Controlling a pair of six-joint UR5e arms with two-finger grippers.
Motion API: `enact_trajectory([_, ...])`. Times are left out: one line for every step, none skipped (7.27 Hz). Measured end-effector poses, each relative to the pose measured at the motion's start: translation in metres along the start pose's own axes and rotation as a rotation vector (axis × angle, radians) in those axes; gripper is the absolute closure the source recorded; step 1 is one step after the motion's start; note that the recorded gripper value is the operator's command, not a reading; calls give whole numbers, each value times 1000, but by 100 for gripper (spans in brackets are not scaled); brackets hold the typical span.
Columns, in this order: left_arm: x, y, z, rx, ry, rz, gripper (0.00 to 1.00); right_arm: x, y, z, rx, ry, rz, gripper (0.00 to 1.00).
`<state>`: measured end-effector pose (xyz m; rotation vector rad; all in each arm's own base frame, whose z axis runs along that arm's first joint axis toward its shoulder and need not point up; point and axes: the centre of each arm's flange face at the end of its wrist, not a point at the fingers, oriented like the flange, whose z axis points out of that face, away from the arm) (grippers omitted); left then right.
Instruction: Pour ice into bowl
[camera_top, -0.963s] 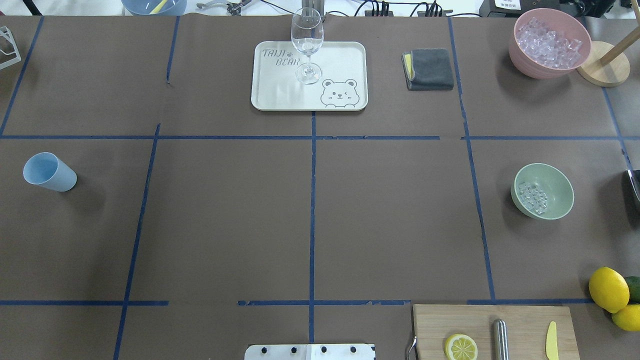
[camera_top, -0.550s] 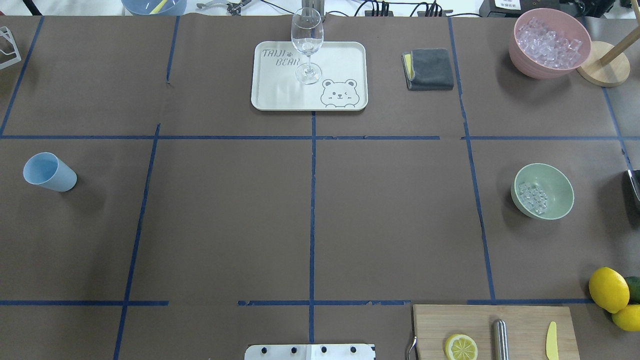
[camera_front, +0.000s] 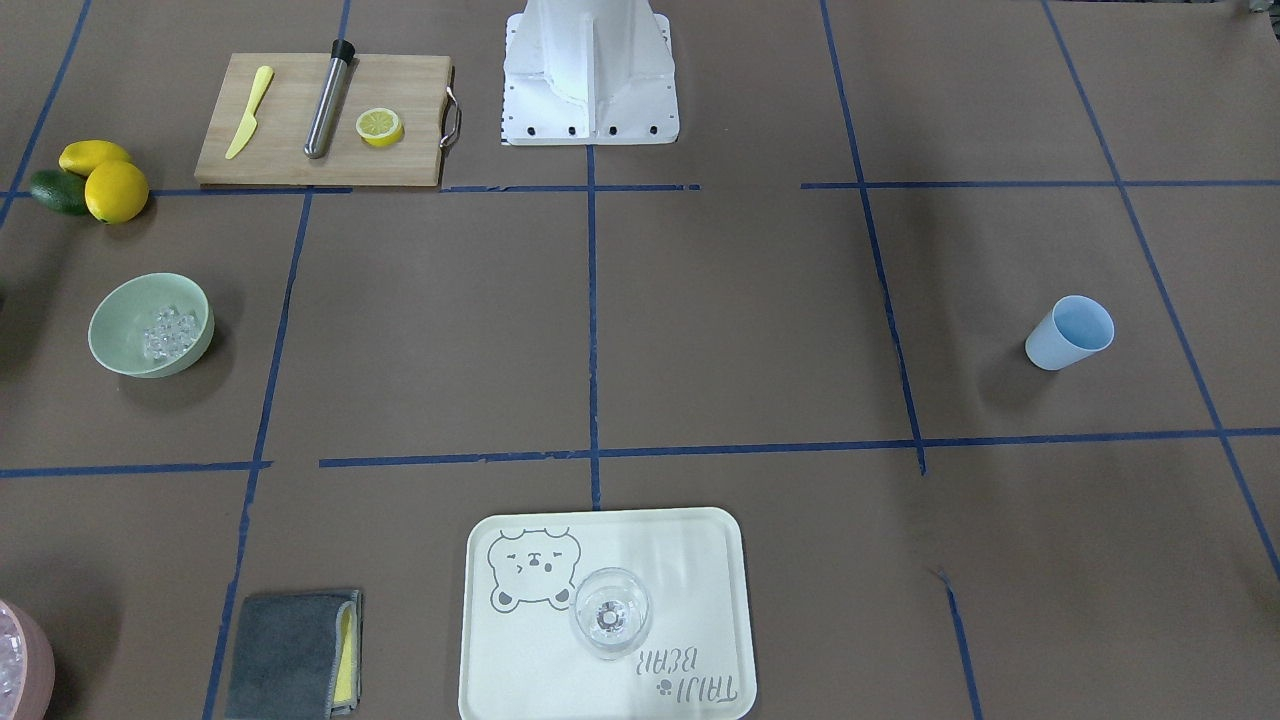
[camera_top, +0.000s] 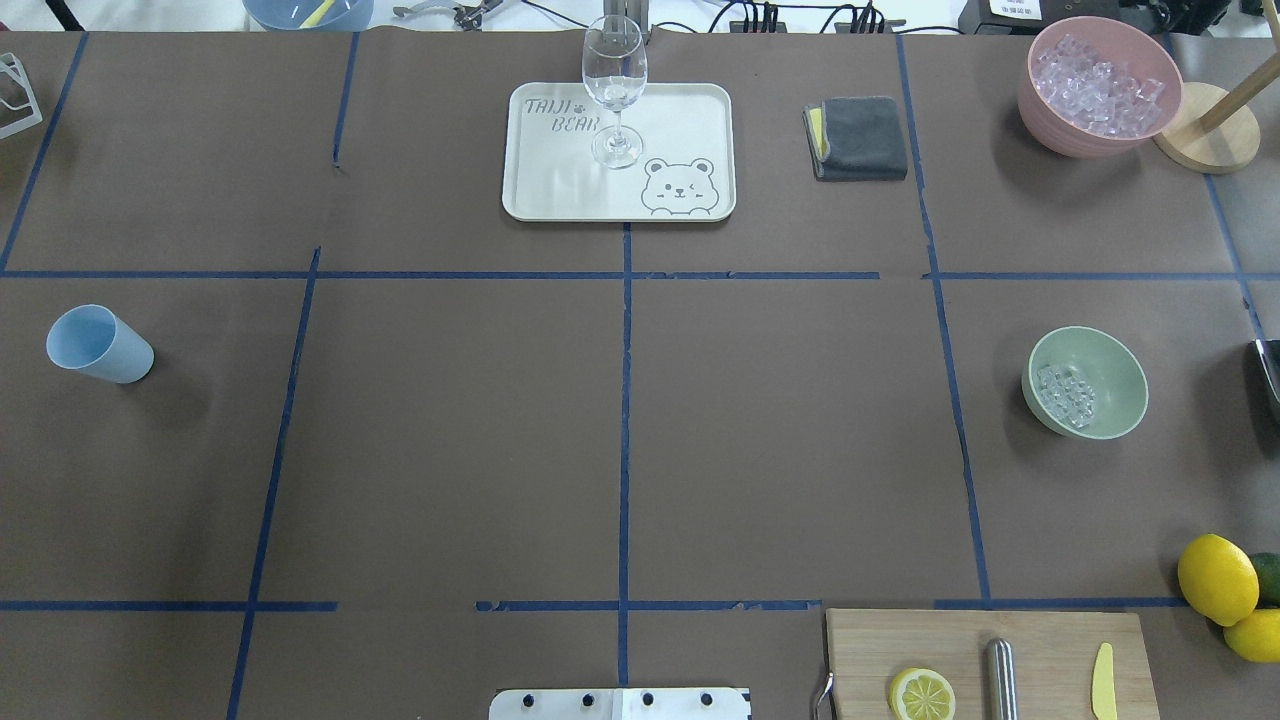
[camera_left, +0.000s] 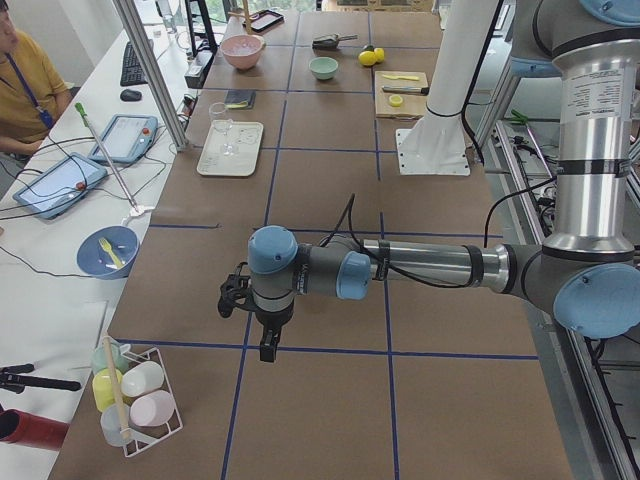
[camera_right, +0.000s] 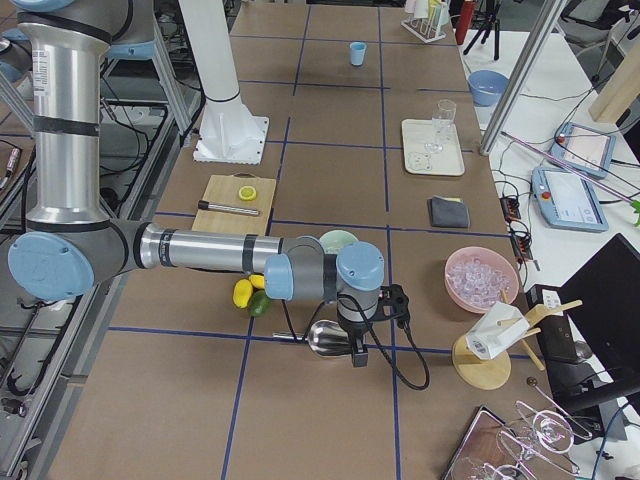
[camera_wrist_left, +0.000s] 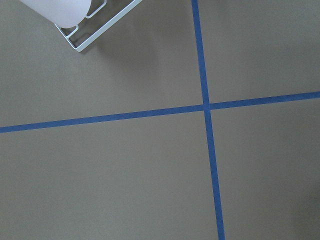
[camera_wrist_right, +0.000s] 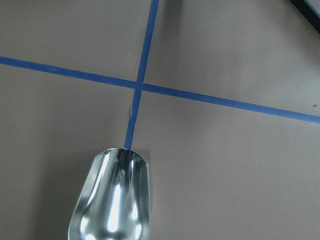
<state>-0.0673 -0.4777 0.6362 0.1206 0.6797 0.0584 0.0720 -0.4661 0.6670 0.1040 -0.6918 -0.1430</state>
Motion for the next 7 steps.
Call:
enact_trajectory([0,0,1,-2,0,-2,0,-1,-1,-1,11,0,-9,0])
enact_trajectory([-1,1,1,-3,0,-3,0,-2,-3,-2,25,1,-20,0])
enact_trajectory([-1,1,1,-3,0,-3,0,-2,-3,-2,31,1,-25,0])
enact_trajectory([-1,1,1,-3,0,-3,0,-2,-3,-1,33,0,-26,0])
enact_trajectory([-1,1,1,-3,0,-3,0,-1,-3,-1,34,0,-26,0])
enact_trajectory([-1,1,1,-3,0,-3,0,-1,-3,-1,34,0,-26,0])
enact_trajectory([-1,1,1,-3,0,-3,0,-1,-3,-1,34,0,-26,0])
